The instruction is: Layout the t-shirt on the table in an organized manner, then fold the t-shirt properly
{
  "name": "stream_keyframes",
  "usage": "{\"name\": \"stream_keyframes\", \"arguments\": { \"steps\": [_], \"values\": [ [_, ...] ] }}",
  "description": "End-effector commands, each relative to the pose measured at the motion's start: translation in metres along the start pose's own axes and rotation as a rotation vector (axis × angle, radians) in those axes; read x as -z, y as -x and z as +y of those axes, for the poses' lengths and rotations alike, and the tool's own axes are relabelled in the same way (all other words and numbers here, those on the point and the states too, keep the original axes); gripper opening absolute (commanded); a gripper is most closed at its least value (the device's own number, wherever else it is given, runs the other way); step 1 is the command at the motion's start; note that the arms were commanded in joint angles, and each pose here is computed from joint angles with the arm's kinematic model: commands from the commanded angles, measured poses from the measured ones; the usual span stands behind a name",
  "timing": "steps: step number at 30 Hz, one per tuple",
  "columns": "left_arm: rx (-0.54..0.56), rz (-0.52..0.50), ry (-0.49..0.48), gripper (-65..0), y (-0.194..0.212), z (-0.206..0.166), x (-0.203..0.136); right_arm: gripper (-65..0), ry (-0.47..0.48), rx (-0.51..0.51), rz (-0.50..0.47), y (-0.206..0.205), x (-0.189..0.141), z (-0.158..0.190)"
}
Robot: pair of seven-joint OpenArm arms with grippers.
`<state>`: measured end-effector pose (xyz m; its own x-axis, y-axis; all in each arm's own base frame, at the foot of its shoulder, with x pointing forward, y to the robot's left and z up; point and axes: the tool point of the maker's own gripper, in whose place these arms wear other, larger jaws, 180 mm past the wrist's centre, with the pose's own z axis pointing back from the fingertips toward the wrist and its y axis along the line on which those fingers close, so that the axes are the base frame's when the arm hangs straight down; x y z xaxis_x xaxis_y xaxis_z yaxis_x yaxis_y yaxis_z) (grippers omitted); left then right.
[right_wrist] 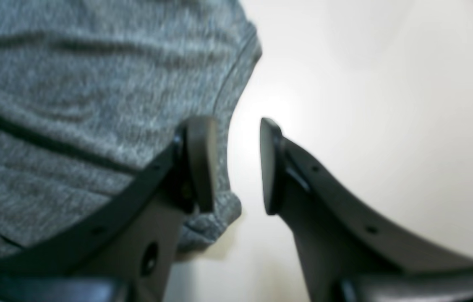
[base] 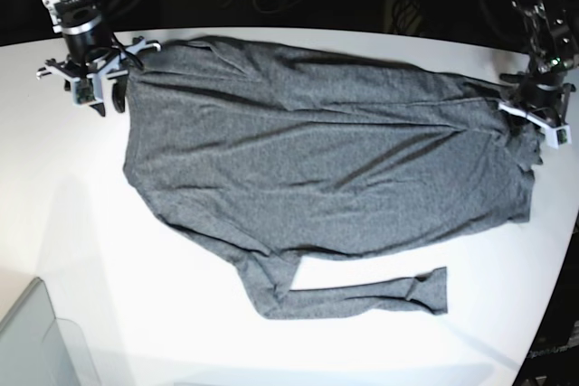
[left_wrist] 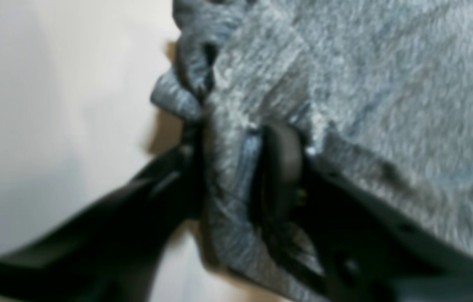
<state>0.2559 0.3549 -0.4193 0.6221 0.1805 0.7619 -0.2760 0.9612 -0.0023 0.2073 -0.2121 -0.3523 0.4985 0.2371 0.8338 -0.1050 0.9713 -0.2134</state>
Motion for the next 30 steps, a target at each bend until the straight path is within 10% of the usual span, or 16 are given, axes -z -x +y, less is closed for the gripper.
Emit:
{"name": "stream_keyframes", "arguments": {
  "steps": [1,11,20,30],
  "values": [
    [0.023,-0.018,-0.003,-35.6,-0.009,0.002,-0.005,-47.3,0.009,0.002,-0.048,-0.013,-0.001,-0.003],
    [-0.190,-0.187,-0.174,-32.5,-0.030,0.050,-0.047,-47.3,-0.035,0.000,-0.081,-0.025,0.007,0.012],
    [-0.203,-0.194,-0.180,-32.5,-0.031,0.053,-0.049,-46.9,-0.027,-0.003,-0.152,-0.052,0.020,0.009],
    [-0.254,-0.374,-0.137,-32.3,-0.120,0.040,-0.027,-39.0,-0.018,-0.042,-0.162,-0.114,0.062,0.002]
  ]
}}
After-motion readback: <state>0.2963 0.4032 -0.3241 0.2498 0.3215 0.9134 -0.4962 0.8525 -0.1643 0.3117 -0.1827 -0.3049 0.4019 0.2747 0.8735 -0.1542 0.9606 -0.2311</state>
